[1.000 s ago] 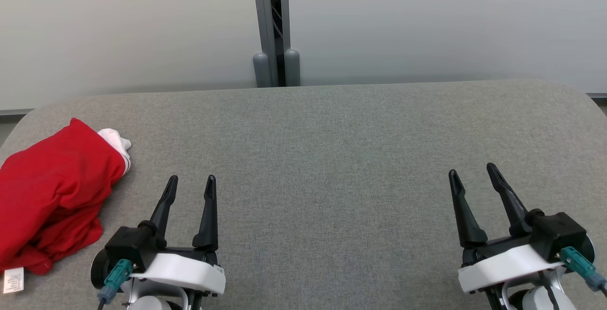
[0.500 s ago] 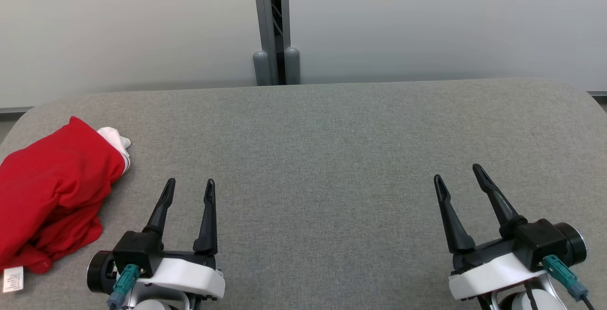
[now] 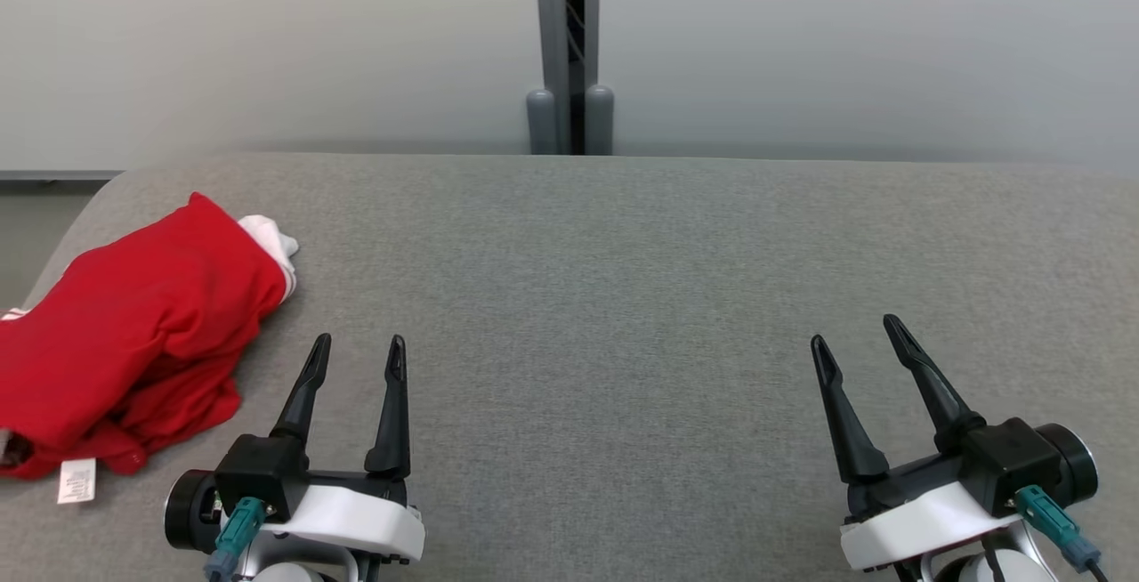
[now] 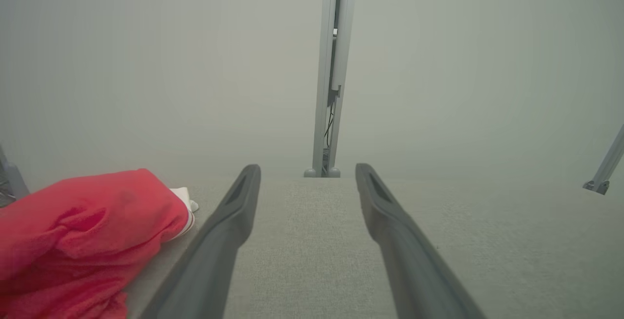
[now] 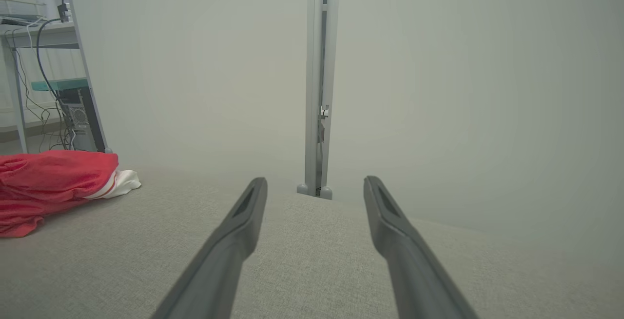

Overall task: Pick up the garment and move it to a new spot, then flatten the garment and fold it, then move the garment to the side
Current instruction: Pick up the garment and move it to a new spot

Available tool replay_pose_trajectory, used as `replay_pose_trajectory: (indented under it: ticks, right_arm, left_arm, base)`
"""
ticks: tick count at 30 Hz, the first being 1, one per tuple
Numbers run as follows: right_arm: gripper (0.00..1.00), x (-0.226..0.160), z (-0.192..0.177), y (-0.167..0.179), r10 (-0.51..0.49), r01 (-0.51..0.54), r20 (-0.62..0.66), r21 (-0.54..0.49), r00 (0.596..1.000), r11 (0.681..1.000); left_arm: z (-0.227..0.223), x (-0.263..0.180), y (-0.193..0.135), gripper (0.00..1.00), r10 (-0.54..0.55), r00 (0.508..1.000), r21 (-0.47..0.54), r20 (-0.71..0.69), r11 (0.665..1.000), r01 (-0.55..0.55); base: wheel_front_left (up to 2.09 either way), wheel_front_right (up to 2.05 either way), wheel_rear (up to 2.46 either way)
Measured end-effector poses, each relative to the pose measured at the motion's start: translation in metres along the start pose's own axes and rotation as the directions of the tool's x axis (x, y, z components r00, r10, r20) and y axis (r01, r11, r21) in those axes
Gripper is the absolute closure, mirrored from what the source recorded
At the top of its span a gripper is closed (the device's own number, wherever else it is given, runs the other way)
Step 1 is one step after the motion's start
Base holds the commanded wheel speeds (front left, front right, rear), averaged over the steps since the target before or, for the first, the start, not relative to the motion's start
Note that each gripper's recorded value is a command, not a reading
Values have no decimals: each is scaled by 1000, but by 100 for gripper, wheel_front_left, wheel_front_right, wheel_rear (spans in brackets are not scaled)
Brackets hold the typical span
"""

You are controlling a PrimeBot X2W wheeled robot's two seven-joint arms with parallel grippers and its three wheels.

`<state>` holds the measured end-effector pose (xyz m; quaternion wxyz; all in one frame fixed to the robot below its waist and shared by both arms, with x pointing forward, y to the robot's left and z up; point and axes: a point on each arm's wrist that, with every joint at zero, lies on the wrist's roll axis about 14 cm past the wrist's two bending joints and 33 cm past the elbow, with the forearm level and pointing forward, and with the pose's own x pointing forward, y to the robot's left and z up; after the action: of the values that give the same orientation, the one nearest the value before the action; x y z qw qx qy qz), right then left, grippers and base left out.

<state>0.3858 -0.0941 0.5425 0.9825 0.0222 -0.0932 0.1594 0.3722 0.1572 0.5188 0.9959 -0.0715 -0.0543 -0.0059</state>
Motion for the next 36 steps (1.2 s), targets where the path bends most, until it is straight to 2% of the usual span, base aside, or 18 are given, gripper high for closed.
replay_pose_trajectory:
  ticks: [20,36]
  right_arm:
    - [0,22,-8,55,169,-169,-5,41,986,985]
    - [0,36,-16,90,277,-276,-12,63,961,959]
  left_arm:
    - [13,-28,48,0,167,985,7,32,986,-167]
    - [22,-52,86,0,306,951,2,53,952,-306]
  base:
    - [0,0,0]
    - [0,0,0]
